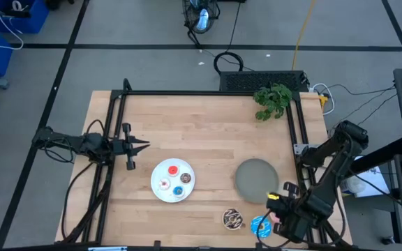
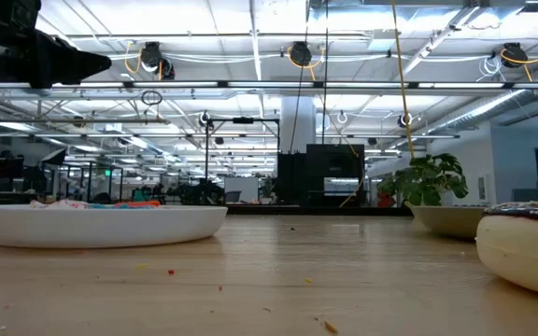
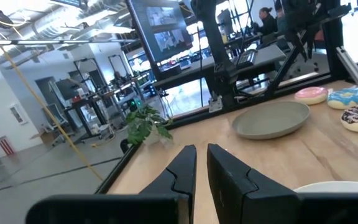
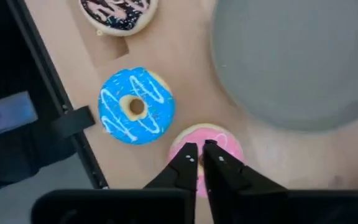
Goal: Pick & Place donuts
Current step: Put the large pink donut on the gray plate
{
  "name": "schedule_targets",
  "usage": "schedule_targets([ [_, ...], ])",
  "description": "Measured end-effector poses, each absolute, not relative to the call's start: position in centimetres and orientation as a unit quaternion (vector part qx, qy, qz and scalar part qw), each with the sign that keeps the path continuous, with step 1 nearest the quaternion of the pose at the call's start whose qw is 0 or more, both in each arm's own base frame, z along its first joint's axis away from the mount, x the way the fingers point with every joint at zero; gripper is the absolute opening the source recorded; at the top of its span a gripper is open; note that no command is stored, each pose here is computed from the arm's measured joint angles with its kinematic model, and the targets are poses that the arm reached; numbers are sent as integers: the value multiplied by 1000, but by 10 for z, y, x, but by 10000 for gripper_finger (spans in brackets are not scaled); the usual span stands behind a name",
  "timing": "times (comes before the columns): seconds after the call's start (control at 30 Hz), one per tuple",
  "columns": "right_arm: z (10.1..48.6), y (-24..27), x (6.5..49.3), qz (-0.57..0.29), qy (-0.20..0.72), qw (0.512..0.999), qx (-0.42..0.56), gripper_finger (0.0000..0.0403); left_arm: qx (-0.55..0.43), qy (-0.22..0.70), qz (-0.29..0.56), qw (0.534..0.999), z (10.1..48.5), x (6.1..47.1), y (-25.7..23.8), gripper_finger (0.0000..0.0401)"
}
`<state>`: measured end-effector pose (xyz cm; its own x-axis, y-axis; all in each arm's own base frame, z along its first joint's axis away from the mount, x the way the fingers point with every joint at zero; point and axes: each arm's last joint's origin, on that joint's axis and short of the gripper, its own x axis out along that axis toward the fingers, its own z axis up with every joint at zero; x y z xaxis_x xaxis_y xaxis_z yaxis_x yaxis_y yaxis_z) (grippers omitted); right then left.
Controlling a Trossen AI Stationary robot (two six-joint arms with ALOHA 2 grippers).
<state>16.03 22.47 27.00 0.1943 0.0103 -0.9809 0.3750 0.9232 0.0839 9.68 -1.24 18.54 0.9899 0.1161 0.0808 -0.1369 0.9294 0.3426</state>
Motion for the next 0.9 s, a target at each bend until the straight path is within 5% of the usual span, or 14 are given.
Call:
schedule_targets([
  [0.5,218,214,150,-97,686,714,103,223,184,-20,63,981,184,97,-12,47],
  [0.9,180,204,141,-92,711,689,103,256,184,-19,62,981,183,97,-12,47],
])
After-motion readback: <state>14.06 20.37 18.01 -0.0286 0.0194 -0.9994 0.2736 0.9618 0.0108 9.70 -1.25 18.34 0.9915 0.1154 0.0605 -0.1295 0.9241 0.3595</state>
